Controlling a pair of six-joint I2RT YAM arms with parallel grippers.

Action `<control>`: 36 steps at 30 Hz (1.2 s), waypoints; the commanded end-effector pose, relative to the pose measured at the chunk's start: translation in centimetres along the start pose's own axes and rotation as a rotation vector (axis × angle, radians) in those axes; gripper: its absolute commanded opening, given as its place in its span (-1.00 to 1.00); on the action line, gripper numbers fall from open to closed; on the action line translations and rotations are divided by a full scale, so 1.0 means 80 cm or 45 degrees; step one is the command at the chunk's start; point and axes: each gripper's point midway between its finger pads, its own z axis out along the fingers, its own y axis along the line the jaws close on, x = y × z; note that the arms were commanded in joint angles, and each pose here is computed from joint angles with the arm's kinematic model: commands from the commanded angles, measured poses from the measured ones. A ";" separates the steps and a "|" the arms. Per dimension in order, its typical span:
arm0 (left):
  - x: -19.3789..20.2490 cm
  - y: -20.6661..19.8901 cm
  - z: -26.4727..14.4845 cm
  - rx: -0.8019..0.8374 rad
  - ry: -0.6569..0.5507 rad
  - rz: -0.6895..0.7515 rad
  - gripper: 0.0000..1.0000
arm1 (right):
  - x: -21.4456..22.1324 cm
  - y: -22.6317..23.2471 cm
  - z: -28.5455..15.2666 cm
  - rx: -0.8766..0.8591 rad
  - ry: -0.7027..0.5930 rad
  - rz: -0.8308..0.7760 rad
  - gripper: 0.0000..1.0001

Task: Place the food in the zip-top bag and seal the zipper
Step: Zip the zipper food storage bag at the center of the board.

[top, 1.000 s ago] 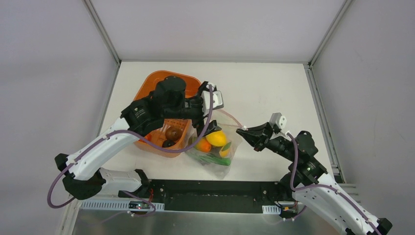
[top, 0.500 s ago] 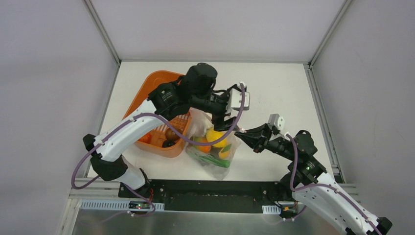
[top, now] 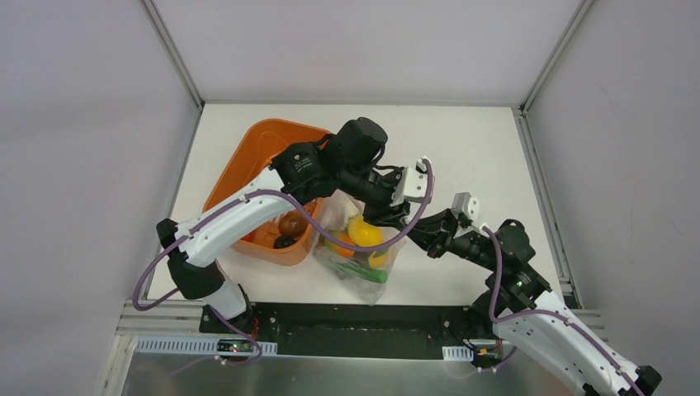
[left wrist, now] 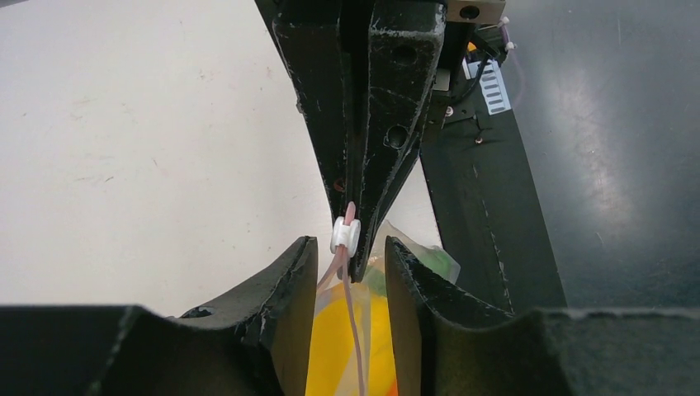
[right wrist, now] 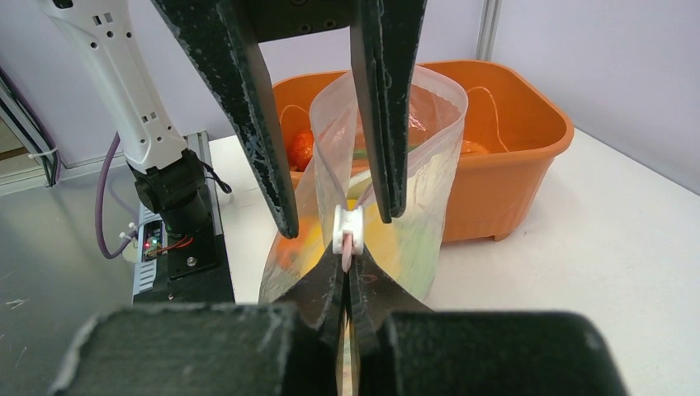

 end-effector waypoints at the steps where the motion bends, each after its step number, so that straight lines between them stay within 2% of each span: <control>1: -0.026 -0.009 -0.011 0.017 -0.084 0.027 -0.29 | -0.030 0.005 -0.001 -0.018 -0.090 -0.069 -1.00; 6: -0.022 -0.009 -0.006 0.011 -0.061 0.018 -0.32 | -0.032 0.003 -0.004 -0.002 -0.105 -0.073 -1.00; 9: -0.021 -0.008 -0.004 0.006 -0.052 0.019 -0.45 | -0.033 0.004 -0.005 0.001 -0.107 -0.075 -1.00; 17: -0.023 -0.009 0.001 0.009 -0.050 0.019 -0.38 | -0.031 0.003 -0.005 0.003 -0.100 -0.074 -1.00; 19: -0.022 -0.008 0.004 0.010 -0.046 0.014 -0.44 | -0.030 0.003 -0.005 0.006 -0.098 -0.073 -1.00; 22: -0.022 -0.005 0.006 0.005 -0.036 -0.003 -0.66 | -0.029 0.002 -0.005 0.007 -0.097 -0.074 -1.00; 29: -0.016 -0.001 0.005 -0.025 -0.007 -0.013 -1.00 | -0.027 -0.002 -0.005 0.030 -0.095 -0.080 -1.00; 36: 0.001 0.003 -0.003 -0.078 0.066 -0.021 -1.00 | -0.029 -0.010 -0.011 0.085 -0.122 -0.101 -1.00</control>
